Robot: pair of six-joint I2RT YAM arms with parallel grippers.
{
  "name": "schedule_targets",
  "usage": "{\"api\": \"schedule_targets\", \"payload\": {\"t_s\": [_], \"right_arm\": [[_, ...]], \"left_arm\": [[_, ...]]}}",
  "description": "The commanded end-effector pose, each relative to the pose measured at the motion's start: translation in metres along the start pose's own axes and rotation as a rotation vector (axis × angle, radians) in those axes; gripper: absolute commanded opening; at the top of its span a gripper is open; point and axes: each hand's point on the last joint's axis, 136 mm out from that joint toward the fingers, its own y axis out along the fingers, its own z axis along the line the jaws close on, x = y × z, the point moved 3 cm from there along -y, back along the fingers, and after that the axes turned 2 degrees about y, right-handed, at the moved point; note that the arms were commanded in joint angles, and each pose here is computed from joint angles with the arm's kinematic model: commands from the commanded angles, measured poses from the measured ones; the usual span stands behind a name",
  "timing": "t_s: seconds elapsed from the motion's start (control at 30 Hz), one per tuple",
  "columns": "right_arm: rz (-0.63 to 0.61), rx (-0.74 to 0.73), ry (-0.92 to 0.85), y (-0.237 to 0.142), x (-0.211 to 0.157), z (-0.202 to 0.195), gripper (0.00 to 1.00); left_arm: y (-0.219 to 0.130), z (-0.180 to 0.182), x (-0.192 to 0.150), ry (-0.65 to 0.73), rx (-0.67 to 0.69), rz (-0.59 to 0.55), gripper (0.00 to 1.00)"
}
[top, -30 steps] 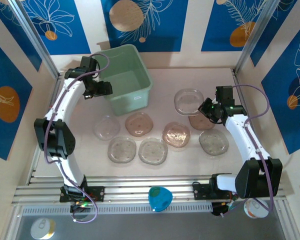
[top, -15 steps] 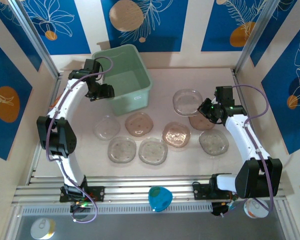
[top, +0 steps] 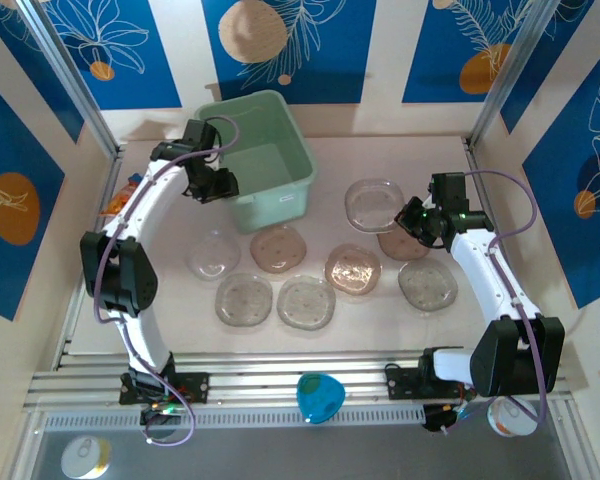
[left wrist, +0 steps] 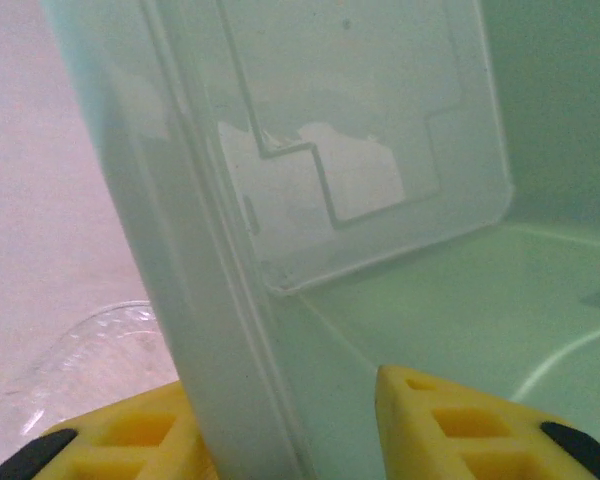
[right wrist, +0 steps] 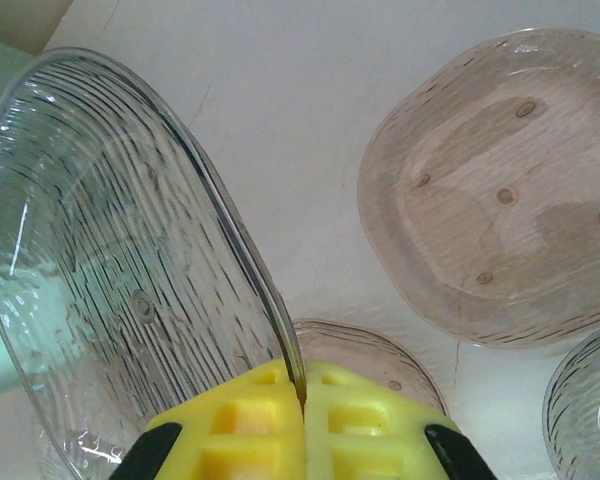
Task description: Place the plates into the plastic bin on the countertop
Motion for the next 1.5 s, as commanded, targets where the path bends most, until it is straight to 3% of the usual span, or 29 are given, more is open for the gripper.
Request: {"api": "schedule_targets", "payload": {"t_s": [0.0,0.23,0.47,0.83,0.93,1.13,1.3,1.47], "right_arm": [[0.013,0.031,0.009,-0.002,-0.002,0.000,0.04],[0.010,0.060,0.047,-0.007,0.003,-0.005,0.04],[-0.001,0.089,0.062,-0.017,0.013,-0.003,0.04],[-0.056,0.137,0.044,-0.046,0.035,0.013,0.04],[-0.059,0.154,0.039,-0.053,0.038,0.020,0.04],[-0.075,0.173,0.030,-0.064,0.044,0.032,0.04],[-0.059,0.179,0.023,-0.064,0.043,0.040,0.04],[-0.035,0.185,0.007,-0.066,0.035,0.049,0.04]], "left_arm": [[0.003,-0.025,-0.002,-0.068,-0.076,-0.022,0.36],[0.009,-0.052,-0.002,-0.196,-0.115,-0.097,0.37],[0.013,-0.094,-0.008,-0.269,-0.159,-0.156,0.45],[0.019,-0.142,-0.017,-0.229,-0.200,-0.178,0.61],[0.009,-0.139,-0.010,-0.170,-0.161,-0.210,0.69],[-0.029,-0.115,0.013,-0.040,-0.014,-0.303,0.97],[-0.035,-0.083,0.039,-0.037,0.049,-0.297,0.98],[-0.019,-0.046,0.063,-0.058,0.110,-0.249,0.96]]}}
